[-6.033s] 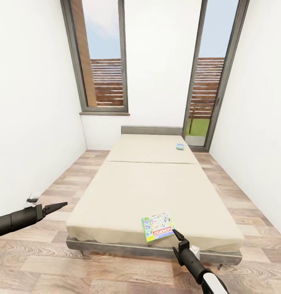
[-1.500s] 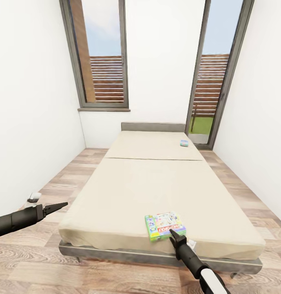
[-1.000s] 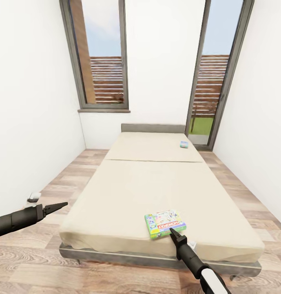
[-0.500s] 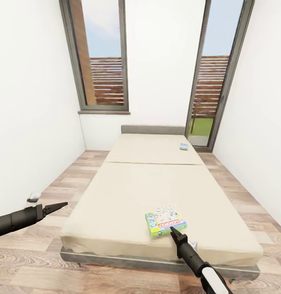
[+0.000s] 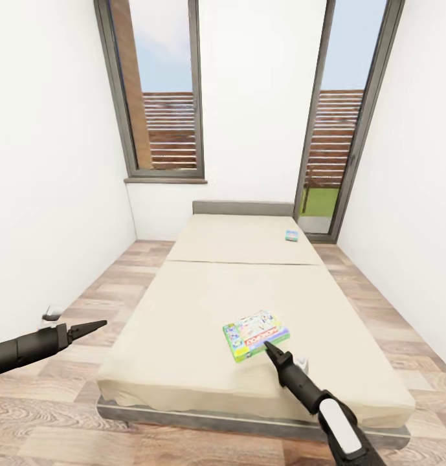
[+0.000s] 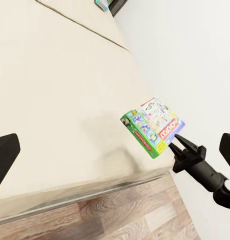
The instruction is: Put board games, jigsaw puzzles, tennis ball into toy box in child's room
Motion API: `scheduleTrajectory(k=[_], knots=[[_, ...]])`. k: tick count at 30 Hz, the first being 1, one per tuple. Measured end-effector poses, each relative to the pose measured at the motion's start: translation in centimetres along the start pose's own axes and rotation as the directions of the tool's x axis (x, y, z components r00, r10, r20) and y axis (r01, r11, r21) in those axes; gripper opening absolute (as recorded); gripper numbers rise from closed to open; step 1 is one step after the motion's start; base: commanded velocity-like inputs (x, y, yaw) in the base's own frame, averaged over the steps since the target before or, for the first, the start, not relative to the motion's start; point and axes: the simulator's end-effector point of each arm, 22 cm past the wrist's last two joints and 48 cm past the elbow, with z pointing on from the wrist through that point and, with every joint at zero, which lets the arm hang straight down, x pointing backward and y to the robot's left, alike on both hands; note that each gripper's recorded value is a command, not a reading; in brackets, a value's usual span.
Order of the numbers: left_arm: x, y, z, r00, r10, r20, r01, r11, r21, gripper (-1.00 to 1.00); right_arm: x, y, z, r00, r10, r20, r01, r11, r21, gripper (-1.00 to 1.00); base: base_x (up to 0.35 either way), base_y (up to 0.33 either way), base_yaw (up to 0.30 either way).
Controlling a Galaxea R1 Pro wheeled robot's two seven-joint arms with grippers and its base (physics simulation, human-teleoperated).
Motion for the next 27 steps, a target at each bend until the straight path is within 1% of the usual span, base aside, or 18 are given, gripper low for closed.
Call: scheduleTrajectory(k=[1,2,4,6,8,10,12,13,16,19,27], knots=[[-0.2,-0.1,-0.1,1.000,0.000,0.000,0.000,1.000,-0.001,1.00,0.3,0.5,0.1,1.000,-0.017,-0.025,0.017,1.000,0.000,-1.00,0.000,0.000,0.000],[-0.3,-0.2,-0.1,1.000,0.001,0.000,-0.001,1.000,-0.001,1.00,0.4,1.0,0.2,0.999,-0.024,-0.037,0.024,1.000,-0.002,-1.00,0.000,0.000,0.000],[-0.7,-0.4,-0.2,1.000,0.001,0.000,-0.001,1.000,-0.002,1.00,0.4,3.2,0.7,0.996,-0.047,-0.076,0.045,0.998,-0.031,-1.00,0.000,0.000,0.000],[-1.0,-0.7,-0.3,1.000,0.001,0.001,-0.001,1.000,-0.003,1.00,0.4,4.6,1.0,0.993,-0.068,-0.095,0.064,0.997,-0.044,-1.00,0.000,0.000,0.000],[-1.3,-0.9,-0.5,1.000,0.002,0.001,-0.002,1.000,-0.004,1.00,-0.4,5.2,0.8,0.991,-0.090,-0.101,0.086,0.995,-0.044,-1.00,0.000,0.000,0.000],[-1.6,-1.1,-0.5,1.000,0.002,0.001,-0.002,1.000,-0.005,1.00,-1.7,5.2,0.2,0.988,-0.116,-0.103,0.114,0.993,-0.033,-1.00,0.000,0.000,0.000],[-1.9,-1.3,-0.6,1.000,0.002,0.001,-0.002,1.000,-0.005,1.00,-2.7,5.2,-0.5,0.985,-0.130,-0.113,0.128,0.992,-0.022,-1.00,0.000,0.000,0.000],[-2.0,-1.4,-0.6,1.000,0.001,0.001,-0.001,1.000,-0.004,1.00,-3.0,5.4,-0.8,0.984,-0.131,-0.119,0.129,0.991,-0.024,-1.00,0.000,0.000,0.000],[-2.5,-1.8,-0.7,1.000,0.001,0.001,-0.001,1.000,-0.004,1.00,-3.3,7.0,-1.1,0.983,-0.138,-0.123,0.130,0.989,-0.071,-1.00,0.000,0.000,0.000],[-2.9,-2.2,-0.8,1.000,0.000,0.001,0.000,1.000,-0.004,1.00,-3.4,9.0,-1.4,0.982,-0.144,-0.121,0.127,0.983,-0.134,-1.00,0.000,0.000,0.000],[-4.0,-3.1,-1.1,1.000,0.000,0.000,0.000,1.000,-0.004,1.00,-3.7,10.9,-1.5,0.982,-0.146,-0.119,0.126,0.980,-0.156,-1.00,0.000,0.000,0.000]])
